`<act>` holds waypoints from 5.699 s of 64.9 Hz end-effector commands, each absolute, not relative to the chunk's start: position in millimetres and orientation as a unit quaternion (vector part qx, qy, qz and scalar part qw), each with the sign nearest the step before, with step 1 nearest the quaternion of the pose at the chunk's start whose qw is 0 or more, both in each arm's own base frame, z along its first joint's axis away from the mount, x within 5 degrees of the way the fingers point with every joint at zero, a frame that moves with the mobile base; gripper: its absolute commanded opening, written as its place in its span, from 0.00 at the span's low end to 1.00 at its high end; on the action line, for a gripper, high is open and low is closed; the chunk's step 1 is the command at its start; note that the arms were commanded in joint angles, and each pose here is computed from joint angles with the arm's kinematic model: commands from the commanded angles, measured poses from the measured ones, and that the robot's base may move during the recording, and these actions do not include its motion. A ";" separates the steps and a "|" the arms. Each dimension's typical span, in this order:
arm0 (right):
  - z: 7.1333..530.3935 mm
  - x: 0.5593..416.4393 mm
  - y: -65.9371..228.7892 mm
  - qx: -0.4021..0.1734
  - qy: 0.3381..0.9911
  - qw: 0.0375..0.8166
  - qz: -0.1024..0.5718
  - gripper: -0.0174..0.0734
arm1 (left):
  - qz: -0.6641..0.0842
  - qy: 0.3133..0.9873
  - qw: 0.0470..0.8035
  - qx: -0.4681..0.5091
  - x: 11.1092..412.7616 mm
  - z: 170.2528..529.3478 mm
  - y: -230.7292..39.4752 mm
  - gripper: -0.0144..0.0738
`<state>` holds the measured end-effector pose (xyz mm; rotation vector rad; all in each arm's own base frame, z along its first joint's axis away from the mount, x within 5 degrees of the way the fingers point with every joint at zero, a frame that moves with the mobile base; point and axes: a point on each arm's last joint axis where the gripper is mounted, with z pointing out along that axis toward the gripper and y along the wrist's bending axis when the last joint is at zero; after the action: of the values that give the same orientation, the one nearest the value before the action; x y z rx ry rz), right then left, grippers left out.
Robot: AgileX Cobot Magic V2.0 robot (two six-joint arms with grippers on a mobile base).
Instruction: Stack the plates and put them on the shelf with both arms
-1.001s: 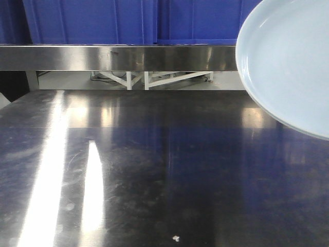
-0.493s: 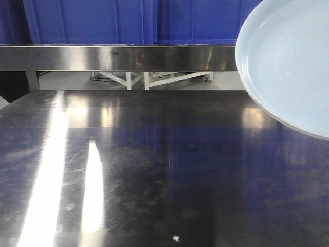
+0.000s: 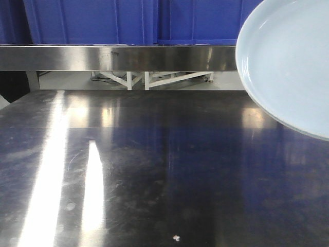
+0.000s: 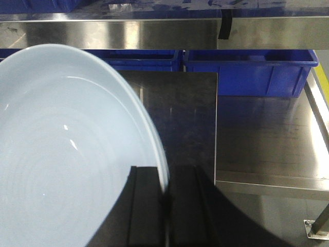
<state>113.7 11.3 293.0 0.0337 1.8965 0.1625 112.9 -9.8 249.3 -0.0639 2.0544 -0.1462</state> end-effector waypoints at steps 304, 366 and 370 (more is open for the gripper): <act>311.6 116.0 10.4 0.015 0.772 0.632 0.070 0.22 | -0.068 0.826 0.559 -0.031 116.8 265.3 -9.8 0.27; 311.5 115.7 10.4 0.015 0.773 0.631 0.069 0.22 | -0.068 0.826 0.559 -0.031 116.8 265.3 -9.8 0.27; 311.5 115.7 10.4 0.015 0.773 0.631 0.069 0.22 | -0.068 0.826 0.559 -0.031 116.8 265.3 -9.8 0.27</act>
<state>113.3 11.3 291.5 0.0332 1.9024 0.1616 111.9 -9.7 249.3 -0.0638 2.0513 -0.1465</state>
